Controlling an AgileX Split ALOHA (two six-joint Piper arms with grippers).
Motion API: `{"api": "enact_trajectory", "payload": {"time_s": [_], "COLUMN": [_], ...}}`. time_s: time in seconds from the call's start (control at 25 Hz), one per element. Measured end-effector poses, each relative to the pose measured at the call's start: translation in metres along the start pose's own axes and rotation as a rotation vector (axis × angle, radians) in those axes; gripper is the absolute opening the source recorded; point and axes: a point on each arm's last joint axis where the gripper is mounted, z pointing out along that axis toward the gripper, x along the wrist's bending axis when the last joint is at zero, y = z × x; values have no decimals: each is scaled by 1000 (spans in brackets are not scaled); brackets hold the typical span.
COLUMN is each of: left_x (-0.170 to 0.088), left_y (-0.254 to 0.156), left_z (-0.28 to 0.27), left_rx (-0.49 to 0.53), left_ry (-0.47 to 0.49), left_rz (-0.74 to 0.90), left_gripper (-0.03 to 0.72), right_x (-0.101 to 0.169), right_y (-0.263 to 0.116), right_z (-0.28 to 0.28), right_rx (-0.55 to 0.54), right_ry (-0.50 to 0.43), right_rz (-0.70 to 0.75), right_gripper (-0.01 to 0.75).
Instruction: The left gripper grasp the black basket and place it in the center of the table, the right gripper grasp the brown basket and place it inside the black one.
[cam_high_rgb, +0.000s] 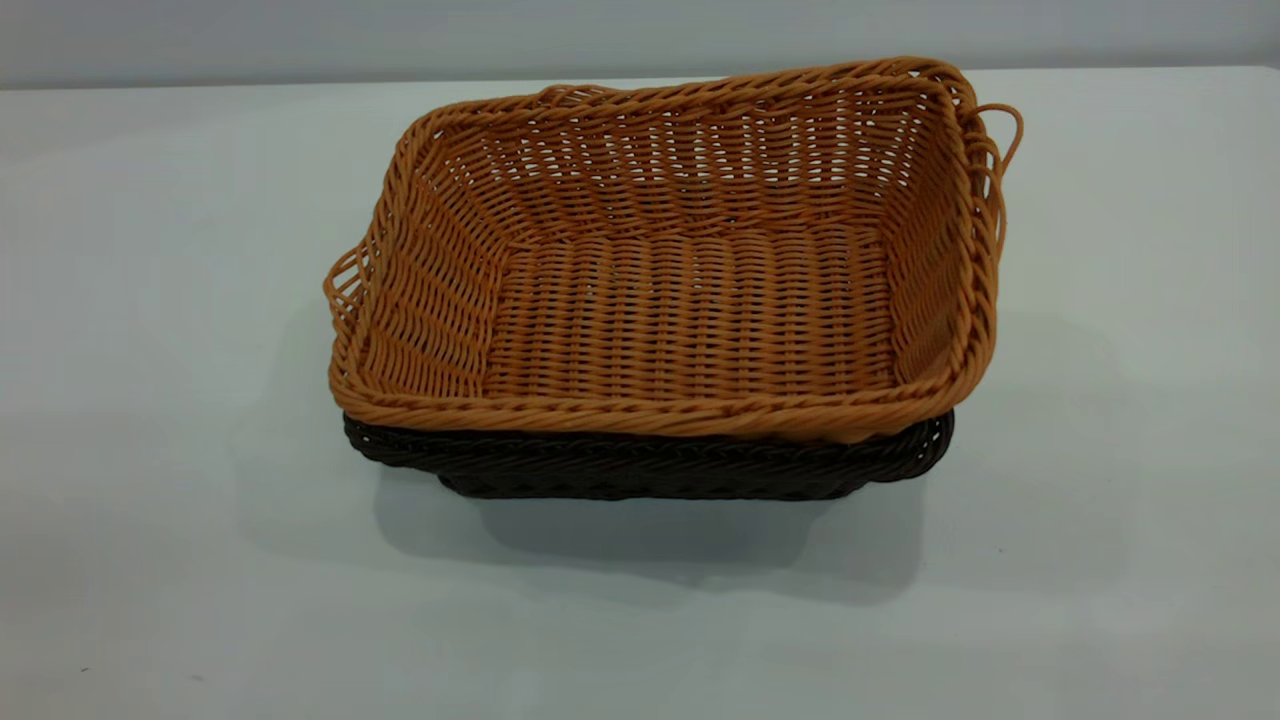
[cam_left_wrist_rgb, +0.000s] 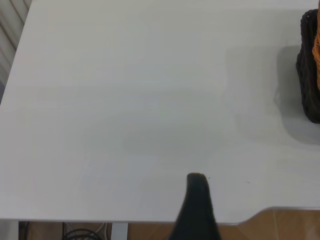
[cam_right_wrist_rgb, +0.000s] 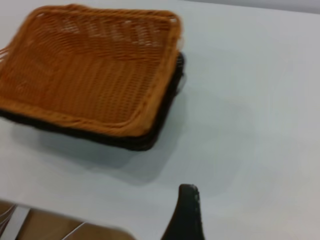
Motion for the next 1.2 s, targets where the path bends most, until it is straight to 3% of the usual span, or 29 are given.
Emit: {"api": "enact_trajectory", "payload": {"time_s": [0.48,1.2], "left_x": [0,0], "left_y": [0,0], "left_z": [0,0], "left_rx": [2,2], "left_ry": [0,0], "left_rz": [-1,-1], "left_gripper": [548,548], "right_x": [-19,-21], "right_y": [-2,-3], "right_z": [-1,-2], "right_rx": [4,3], "right_ry": [-284,-301], "right_rz": [212,224], "right_gripper": [586,586]}}
